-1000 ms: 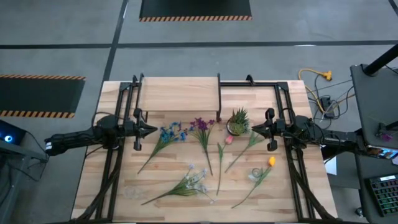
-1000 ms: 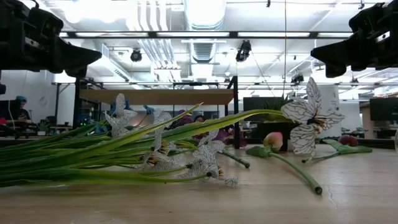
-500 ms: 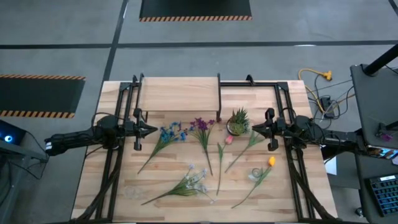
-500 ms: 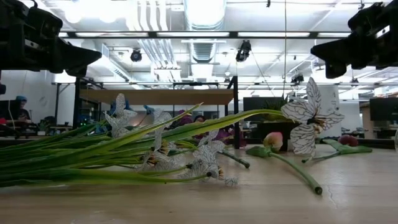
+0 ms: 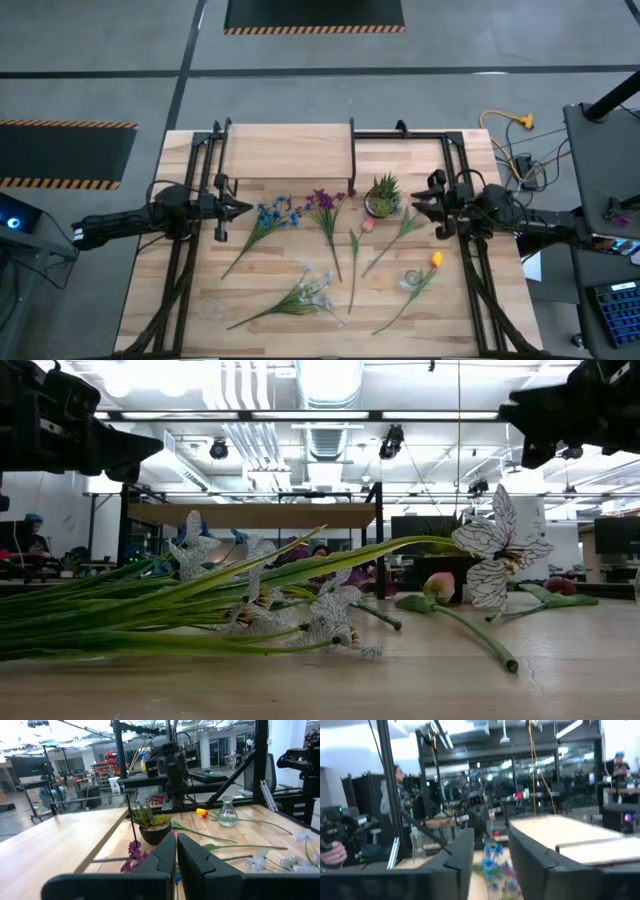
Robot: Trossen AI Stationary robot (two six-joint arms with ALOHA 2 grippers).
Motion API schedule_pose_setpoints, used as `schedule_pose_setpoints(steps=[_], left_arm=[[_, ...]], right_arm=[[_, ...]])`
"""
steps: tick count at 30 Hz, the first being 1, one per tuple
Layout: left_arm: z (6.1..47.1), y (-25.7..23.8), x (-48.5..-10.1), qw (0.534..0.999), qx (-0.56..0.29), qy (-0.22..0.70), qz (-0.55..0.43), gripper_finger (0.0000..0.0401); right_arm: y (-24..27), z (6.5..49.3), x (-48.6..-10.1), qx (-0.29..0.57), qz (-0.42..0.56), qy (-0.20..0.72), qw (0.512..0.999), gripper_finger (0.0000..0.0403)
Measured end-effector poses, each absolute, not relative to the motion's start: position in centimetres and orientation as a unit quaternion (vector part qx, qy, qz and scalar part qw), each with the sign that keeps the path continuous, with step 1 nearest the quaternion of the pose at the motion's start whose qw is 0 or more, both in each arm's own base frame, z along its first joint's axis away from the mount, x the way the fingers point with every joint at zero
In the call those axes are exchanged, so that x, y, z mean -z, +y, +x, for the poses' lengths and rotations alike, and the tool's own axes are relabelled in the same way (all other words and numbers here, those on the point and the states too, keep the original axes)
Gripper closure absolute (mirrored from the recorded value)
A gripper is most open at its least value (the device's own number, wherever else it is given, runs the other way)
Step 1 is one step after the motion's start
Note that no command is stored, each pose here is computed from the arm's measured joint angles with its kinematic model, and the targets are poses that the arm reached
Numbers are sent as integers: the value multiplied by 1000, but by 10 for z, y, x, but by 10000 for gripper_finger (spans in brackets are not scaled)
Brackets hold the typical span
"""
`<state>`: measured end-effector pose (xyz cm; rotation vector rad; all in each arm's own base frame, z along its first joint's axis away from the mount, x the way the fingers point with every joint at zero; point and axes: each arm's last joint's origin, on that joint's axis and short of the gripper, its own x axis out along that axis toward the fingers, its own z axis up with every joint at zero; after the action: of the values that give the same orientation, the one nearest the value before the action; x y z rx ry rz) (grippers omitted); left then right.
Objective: Pick and place flowers into a vace then onto a shelf
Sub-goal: Put the yellow tulip into the right transparent vase
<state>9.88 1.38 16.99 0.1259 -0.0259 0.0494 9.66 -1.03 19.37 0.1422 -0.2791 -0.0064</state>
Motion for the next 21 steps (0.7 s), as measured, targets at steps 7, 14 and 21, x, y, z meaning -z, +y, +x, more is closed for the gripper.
schedule_pose_setpoints(steps=[7, 14, 21], left_arm=[[99, 14, -171, 998, -25, -16, 64, 401], [99, 14, -174, 997, -35, -32, 64, 401], [99, 14, -174, 997, -36, -31, 64, 401]], right_arm=[[-10, 98, -207, 2, 40, -206, 978, 211], [-6, 111, -211, -70, 89, -146, 983, 199], [5, 137, -252, -111, 106, -105, 983, 199]])
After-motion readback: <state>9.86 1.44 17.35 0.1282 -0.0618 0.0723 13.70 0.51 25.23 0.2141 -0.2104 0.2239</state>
